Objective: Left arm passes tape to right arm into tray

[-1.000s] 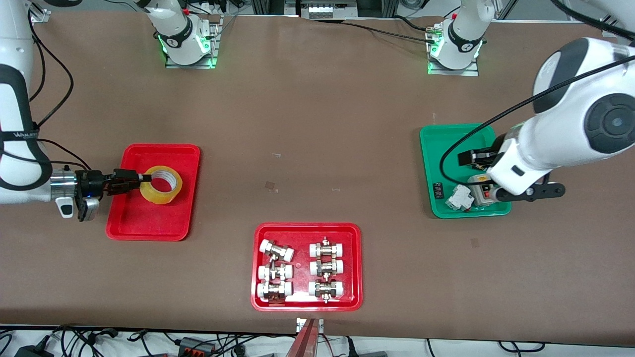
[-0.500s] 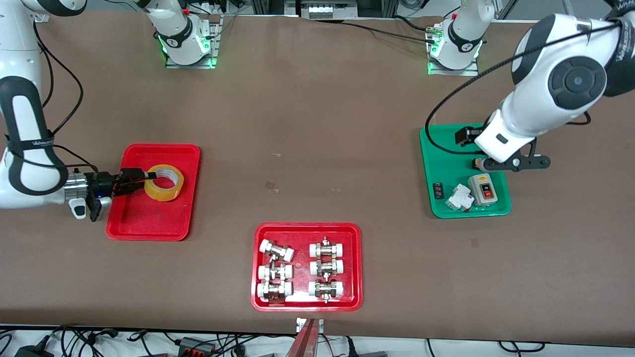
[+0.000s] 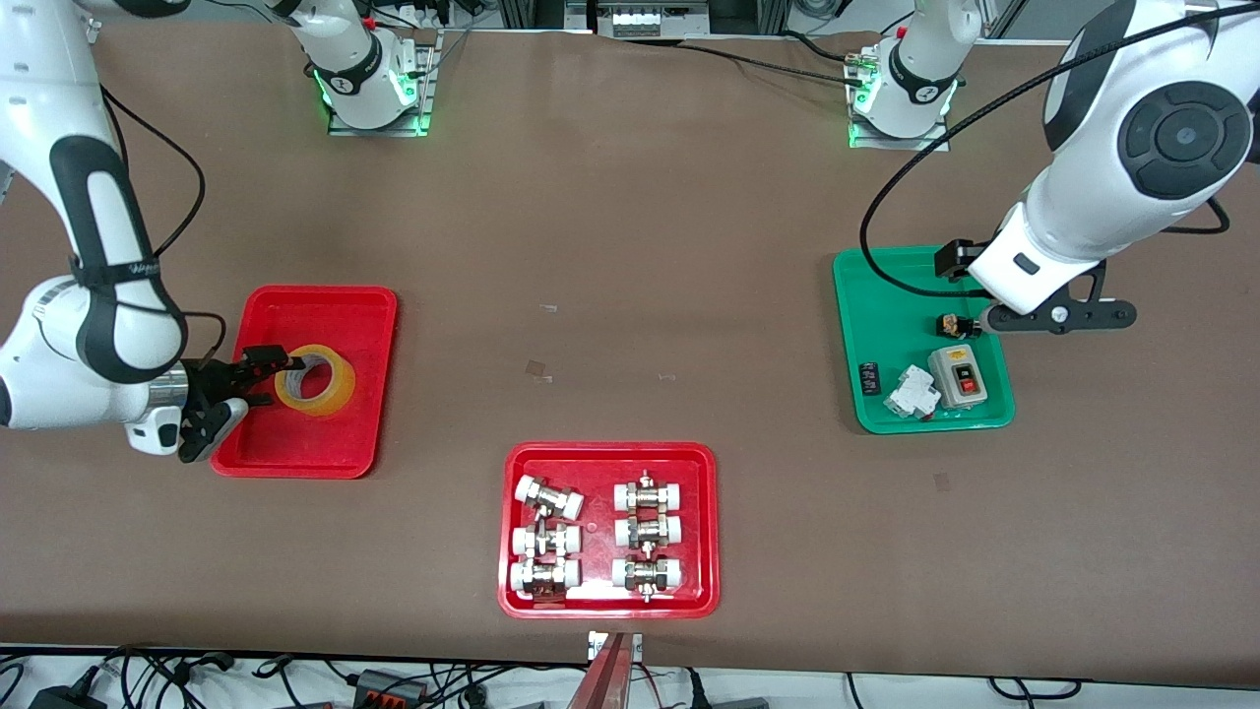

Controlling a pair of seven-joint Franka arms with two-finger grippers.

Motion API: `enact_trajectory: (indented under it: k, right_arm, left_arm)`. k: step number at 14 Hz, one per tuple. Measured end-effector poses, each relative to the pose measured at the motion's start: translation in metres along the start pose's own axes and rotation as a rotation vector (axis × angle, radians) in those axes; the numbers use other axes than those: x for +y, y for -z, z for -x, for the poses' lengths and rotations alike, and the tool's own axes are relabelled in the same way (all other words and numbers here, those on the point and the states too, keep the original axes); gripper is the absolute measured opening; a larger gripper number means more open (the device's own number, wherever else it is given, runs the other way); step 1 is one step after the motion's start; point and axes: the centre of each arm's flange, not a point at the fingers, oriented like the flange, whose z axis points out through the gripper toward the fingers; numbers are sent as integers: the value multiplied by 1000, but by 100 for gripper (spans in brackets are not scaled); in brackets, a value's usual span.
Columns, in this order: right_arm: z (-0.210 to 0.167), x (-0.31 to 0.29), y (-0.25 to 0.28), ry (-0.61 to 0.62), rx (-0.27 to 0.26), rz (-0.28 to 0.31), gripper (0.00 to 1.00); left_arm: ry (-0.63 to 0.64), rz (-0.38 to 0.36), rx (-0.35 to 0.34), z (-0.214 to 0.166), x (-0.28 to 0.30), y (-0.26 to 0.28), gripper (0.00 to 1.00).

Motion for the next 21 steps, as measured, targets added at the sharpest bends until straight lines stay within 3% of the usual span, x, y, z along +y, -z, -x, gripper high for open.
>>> enact_trajectory:
  k: [3,6,9,13,16,21]
  right_arm:
    - [-27,-59,71,-44,-28,190,100]
    - [-35,-138,135,-214,-11,289,100]
    - [-21,-211,186,-397,35,326,100]
    - [4,-264,217,-533,94,353,100]
    - [20,-281,222,-560,116,365,100]
    - [17,-288,261,-553,208,440,100]
  left_arm:
    - [-15,7,15,-7,5,-8,100]
    - [9,42,35,-5,-6,-15,100]
    - [30,60,54,-3,-23,-6,100]
    - [11,74,86,7,-24,19,100]
    - [19,184,112,9,-36,41,100]
    - [60,211,122,9,-40,48,100]
